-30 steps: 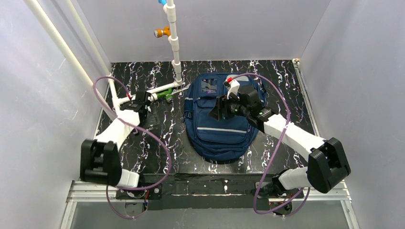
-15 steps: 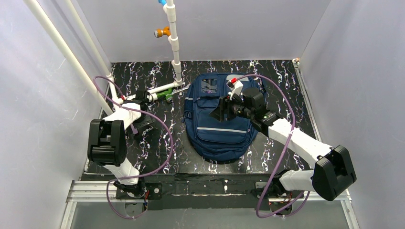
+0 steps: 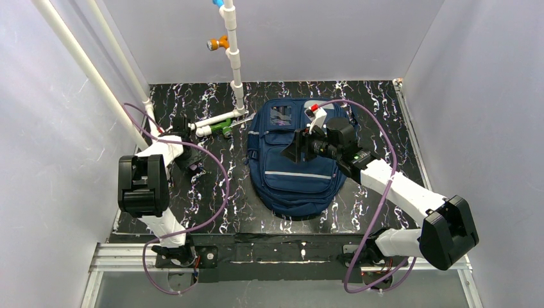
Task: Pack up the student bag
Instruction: Pick up the stationery from the center of the board.
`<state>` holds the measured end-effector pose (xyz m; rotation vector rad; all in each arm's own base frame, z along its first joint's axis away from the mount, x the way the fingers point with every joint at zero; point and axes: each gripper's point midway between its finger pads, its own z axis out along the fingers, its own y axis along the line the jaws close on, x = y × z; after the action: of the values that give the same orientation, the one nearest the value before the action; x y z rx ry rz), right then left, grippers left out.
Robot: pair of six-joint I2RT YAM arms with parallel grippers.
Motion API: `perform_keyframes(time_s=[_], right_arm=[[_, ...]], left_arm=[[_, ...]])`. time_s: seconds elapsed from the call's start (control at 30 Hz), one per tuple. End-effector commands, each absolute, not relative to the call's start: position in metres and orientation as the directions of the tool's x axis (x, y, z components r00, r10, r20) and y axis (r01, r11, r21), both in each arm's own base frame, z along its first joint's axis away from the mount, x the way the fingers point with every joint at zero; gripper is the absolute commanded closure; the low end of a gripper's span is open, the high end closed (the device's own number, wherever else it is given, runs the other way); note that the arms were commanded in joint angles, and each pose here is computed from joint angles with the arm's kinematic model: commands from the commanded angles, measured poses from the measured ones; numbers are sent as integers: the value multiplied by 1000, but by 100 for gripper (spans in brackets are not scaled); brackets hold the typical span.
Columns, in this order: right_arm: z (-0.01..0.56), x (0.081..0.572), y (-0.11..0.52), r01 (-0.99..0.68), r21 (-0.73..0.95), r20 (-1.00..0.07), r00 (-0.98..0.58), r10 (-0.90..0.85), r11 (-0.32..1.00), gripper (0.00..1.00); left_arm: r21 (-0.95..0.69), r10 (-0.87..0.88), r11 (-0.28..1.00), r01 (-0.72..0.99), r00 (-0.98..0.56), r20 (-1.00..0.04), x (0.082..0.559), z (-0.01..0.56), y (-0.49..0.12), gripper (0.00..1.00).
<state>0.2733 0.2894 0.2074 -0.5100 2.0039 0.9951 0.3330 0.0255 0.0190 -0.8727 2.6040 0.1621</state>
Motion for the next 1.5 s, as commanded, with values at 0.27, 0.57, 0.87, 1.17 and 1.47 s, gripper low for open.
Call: perform_keyframes(time_s=[0.27,0.57,0.87,1.17,1.47], right_arm=[[207,278,306,-617,542,-768,-639,38,570,27],[230,284,341,-367,881,-452,-840,302,297,25],[242,290,338,-354,903,-428,-798,424,244,32],[226,293,335,-331,879,-463,-766,446,343,51],[224,298,330,-351,864,-484,-773,410,361,46]], left_arm=[[-96,-484,870,-484,-800,-354,296,31,-35,97],[-593,-251,754,281,-712,-656,290,175,-211,99],[-608,-154,678,412,-730,-666,266,191,-271,100],[-591,-144,678,437,-709,-691,266,200,-279,100],[-529,-79,699,482,-682,-727,267,196,-278,100]])
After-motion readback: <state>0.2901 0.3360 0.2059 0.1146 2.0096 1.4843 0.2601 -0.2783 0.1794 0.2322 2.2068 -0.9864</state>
